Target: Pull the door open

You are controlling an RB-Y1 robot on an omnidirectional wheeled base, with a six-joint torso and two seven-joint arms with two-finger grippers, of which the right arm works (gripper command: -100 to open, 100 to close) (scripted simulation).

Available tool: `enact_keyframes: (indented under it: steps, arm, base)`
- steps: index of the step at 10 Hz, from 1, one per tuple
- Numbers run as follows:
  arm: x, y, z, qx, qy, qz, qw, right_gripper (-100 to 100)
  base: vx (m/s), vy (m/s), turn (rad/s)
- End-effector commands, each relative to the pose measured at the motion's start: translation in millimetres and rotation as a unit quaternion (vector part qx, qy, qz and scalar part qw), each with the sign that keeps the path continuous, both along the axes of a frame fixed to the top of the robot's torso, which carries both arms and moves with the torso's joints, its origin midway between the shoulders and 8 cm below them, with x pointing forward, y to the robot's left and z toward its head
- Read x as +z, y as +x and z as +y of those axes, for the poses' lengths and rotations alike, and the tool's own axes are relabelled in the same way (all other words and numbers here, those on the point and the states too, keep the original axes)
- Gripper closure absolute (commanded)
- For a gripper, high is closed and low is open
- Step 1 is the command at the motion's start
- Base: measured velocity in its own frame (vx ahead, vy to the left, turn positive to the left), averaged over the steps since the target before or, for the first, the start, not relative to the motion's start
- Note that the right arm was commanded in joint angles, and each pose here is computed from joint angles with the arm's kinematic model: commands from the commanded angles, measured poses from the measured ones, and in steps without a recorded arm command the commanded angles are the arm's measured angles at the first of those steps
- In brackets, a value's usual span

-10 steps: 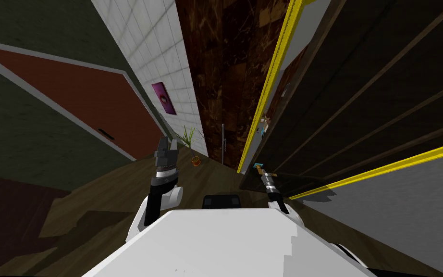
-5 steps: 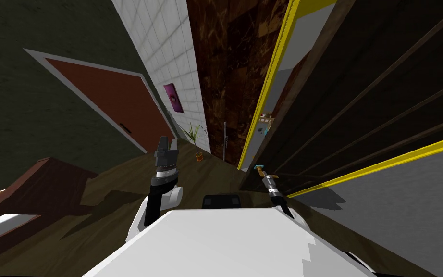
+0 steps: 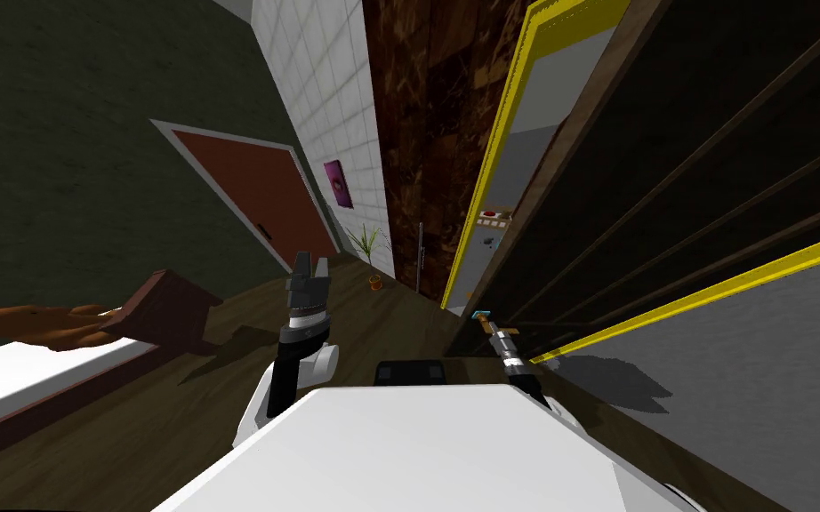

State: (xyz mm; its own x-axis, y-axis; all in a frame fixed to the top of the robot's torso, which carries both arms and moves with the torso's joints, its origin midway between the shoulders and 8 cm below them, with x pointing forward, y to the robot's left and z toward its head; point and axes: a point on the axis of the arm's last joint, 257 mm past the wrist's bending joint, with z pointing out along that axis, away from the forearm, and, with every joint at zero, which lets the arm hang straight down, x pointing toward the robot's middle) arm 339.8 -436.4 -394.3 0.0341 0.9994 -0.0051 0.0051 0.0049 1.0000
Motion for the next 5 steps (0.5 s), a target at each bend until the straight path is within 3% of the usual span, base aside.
enact_keyframes:
  steps: [1,3,5]
  arm:
    - [1.7,-7.2,2.5,0.011,0.002,-0.003,0.9999,100]
    - [1.5,-8.2,1.5,0.01,0.001,-0.001,1.0,100]
    - [-0.2,-21.4,0.4,0.016,0.002,0.0,0.9999,100]
  base:
    - [-0.212,-0.063,0.166]
    - [-0.136,-0.052,0.056]
    - [-0.18,-0.064,0.199]
